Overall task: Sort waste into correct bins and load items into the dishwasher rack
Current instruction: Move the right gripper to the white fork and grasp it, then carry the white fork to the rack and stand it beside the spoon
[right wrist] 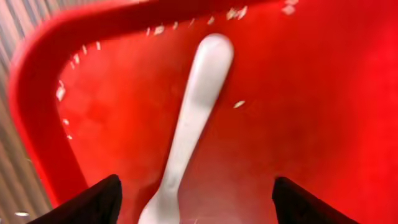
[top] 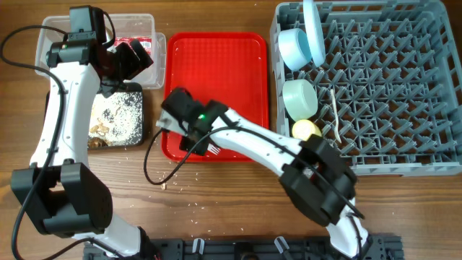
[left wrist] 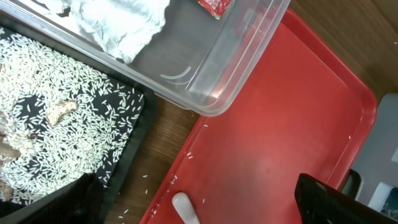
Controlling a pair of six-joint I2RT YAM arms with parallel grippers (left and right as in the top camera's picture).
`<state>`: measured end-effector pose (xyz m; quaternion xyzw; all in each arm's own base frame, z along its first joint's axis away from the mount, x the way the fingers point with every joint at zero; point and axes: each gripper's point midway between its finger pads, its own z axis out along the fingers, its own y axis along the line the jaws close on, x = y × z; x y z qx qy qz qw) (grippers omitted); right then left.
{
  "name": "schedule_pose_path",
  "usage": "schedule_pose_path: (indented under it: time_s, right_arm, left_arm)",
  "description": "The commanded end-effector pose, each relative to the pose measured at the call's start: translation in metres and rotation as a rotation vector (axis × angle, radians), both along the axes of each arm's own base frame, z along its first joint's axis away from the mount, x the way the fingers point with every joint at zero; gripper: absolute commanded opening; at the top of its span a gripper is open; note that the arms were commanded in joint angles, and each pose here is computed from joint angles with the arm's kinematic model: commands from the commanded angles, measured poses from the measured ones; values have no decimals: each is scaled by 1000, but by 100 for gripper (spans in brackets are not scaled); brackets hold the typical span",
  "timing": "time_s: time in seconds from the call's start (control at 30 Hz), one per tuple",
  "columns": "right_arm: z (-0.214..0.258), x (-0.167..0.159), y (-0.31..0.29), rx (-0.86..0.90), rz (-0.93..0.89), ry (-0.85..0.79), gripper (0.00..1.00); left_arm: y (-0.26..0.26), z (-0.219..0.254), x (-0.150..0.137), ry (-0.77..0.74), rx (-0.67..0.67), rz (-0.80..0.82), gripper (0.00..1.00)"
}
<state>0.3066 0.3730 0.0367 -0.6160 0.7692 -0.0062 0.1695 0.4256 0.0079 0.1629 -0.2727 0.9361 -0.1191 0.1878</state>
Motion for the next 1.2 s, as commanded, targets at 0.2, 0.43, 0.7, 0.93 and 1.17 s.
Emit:
schedule_pose_path:
  time_s: [0.2, 0.43, 0.7, 0.93, 1.17]
  right_arm:
    - [-65, 2, -64, -259, 5, 118, 76]
    - [-66, 5, -67, -236, -53, 137, 29]
    - [-64, 6, -67, -235, -49, 135, 10]
    - [-28, 19, -72, -204, -79, 98, 10]
    - [58, 52, -82, -11, -240, -23, 4]
  left_arm:
    - [2, 8, 2, -22, 11, 3, 100]
    - [2, 8, 2, -22, 11, 3, 100]
    - [2, 8, 2, -22, 11, 3, 100]
    - [2, 8, 2, -22, 11, 3, 100]
    - [2, 8, 2, -22, 11, 3, 100]
